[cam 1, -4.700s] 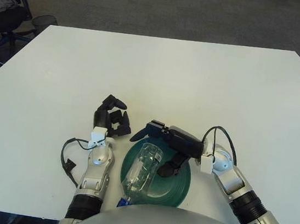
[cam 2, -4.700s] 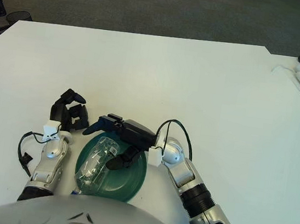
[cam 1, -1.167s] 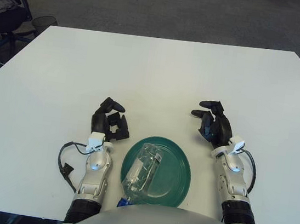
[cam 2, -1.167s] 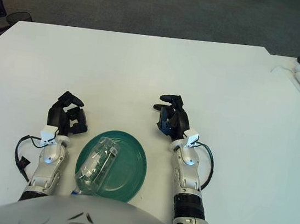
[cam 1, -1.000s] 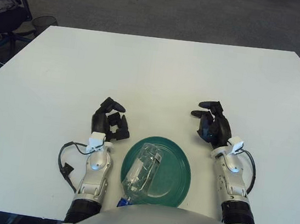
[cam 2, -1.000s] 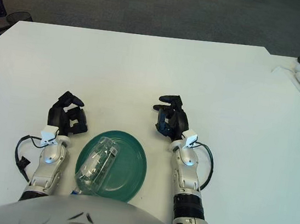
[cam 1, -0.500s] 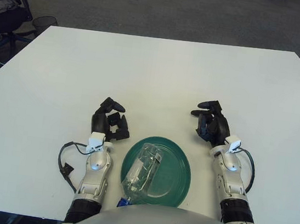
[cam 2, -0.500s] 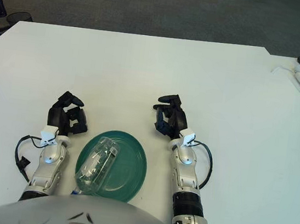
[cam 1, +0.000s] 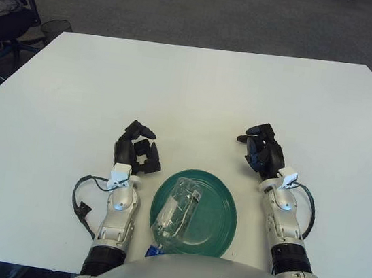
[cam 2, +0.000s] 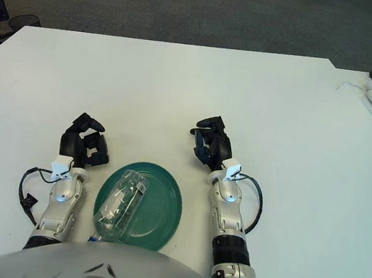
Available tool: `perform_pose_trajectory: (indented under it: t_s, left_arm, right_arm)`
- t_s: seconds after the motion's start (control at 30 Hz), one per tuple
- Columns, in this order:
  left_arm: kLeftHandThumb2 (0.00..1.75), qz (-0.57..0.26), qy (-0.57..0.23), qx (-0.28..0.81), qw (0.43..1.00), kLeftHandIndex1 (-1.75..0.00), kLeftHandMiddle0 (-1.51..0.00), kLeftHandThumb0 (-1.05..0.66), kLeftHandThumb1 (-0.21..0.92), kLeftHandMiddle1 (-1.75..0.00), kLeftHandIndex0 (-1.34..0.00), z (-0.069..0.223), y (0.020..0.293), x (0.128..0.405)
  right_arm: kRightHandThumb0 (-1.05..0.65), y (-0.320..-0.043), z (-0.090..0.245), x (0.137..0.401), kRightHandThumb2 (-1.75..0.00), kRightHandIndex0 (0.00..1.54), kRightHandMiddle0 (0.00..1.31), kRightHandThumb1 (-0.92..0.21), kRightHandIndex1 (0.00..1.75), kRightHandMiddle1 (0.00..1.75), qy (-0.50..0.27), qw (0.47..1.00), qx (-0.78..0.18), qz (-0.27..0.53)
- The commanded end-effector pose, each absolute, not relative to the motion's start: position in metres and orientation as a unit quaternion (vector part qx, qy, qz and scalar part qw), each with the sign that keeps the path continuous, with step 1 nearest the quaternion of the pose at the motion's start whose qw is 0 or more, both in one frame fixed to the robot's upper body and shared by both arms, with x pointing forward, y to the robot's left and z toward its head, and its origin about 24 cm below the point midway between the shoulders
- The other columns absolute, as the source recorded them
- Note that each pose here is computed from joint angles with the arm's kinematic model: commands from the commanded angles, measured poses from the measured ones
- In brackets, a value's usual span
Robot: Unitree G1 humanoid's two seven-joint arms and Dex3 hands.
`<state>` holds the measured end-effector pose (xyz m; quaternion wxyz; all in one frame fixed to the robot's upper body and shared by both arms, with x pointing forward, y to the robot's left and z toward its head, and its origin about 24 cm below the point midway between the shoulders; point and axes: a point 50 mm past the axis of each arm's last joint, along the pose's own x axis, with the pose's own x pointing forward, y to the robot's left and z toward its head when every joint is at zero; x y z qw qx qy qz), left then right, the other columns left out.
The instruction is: Put the bottle into the plate.
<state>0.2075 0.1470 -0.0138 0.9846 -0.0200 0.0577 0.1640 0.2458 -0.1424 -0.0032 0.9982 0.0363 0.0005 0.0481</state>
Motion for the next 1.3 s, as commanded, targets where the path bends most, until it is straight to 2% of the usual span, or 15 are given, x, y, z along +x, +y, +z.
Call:
perform_pose_trajectory:
  t_s: [0.0, 1.27]
  left_arm:
    - [1.62, 0.166, 0.09, -0.024, 0.982, -1.75, -1.34, -0.58, 0.07, -1.75, -0.82, -0.0248, 0.1417, 0.2033]
    - [1.63, 0.172, 0.085, -0.021, 0.981, -1.75, -1.36, -0.59, 0.06, -1.75, -0.83, -0.0227, 0.142, 0.2047]
  right_arm:
    - [-0.35, -0.1443, -0.0305, 0.2309, -0.51, 0.3, 0.2, -0.92, 1.32, 1.75, 0.07, 0.996, 0.047, 0.037]
    - [-0.35, -0.1451, -0.0308, 0.2334, -0.51, 0.31, 0.2, -0.92, 1.31, 1.75, 0.053, 0.997, 0.048, 0.023]
